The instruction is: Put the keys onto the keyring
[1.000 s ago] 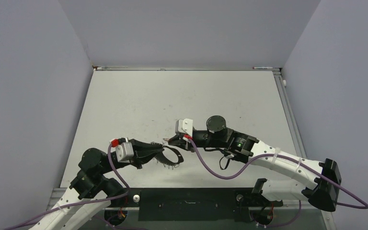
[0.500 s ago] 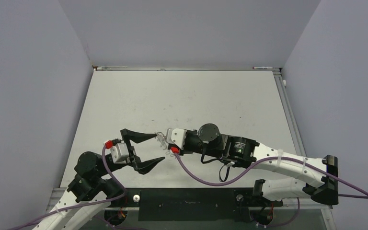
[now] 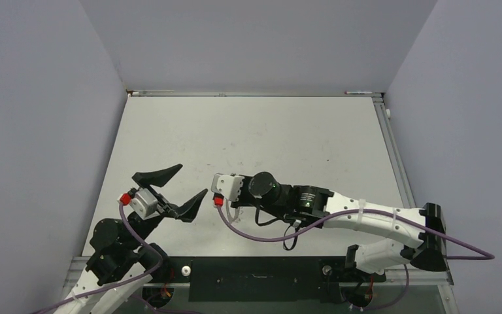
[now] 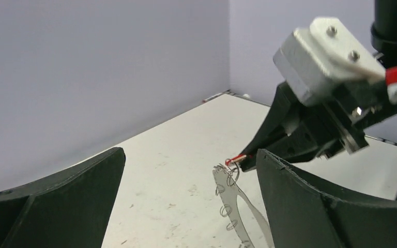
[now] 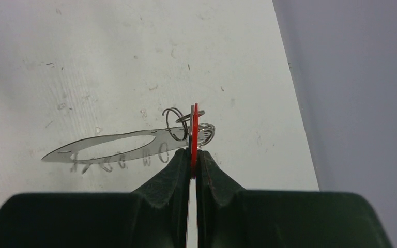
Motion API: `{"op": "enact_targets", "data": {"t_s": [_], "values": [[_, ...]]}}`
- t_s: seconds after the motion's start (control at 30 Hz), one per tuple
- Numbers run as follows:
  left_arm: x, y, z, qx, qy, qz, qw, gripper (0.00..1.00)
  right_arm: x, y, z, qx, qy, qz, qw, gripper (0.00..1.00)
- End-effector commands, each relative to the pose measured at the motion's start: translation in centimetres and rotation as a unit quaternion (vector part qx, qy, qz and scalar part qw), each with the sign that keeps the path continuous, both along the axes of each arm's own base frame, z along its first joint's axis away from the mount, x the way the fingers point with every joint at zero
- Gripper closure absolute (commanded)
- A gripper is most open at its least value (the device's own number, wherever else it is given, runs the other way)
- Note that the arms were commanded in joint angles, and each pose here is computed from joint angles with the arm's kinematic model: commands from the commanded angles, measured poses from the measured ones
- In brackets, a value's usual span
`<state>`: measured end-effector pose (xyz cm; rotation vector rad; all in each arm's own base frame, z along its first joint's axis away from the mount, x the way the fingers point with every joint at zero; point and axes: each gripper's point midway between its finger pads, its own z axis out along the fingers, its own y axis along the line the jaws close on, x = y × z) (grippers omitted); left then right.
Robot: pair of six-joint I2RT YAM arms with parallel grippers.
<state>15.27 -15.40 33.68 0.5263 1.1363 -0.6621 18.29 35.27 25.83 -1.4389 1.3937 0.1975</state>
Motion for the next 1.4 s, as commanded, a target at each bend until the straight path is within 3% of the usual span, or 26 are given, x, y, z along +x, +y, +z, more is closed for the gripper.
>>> {"op": "enact_targets", "data": {"t_s": [0.0, 0.27, 0.6, 0.73, 0.83, 1.1, 1.37], "values": [[2.2, 3.2, 0.6, -0.021, 0.005, 0.104, 0.994, 0.04, 2.1, 0.7, -0.3, -0.027, -0.021, -0.062, 0.997, 0.95], [2.1, 5.4, 1.6, -0.048, -0.015, 0.143, 0.988, 0.04, 4.9, 5.6, -2.6, -0.055, -0.023, -0.068, 0.996, 0.95], [1.7, 7.8, 2.2, -0.071, -0.028, 0.189, 0.979, 0.04, 9.9, 13.0, -0.7, -0.069, -0.057, -0.066, 0.994, 0.95], [1.3, 9.6, 2.6, -0.095, -0.038, 0.219, 0.97, 0.04, 11.0, 11.4, -2.3, -0.069, -0.042, -0.085, 0.993, 0.95], [1.2, 10.4, 2.7, -0.104, -0.04, 0.234, 0.966, 0.04, 9.9, 7.8, -7.2, -0.096, -0.01, -0.085, 0.992, 0.95], [1.6, 9.6, 2.4, -0.094, -0.033, 0.225, 0.969, 0.04, 6.6, 1.2, -15.7, -0.118, 0.091, -0.114, 0.982, 0.95], [2.1, 9.0, 2.0, -0.083, -0.023, 0.219, 0.972, 0.04, 5.3, -3.4, -20.3, -0.163, 0.127, -0.163, 0.965, 0.95]]}}
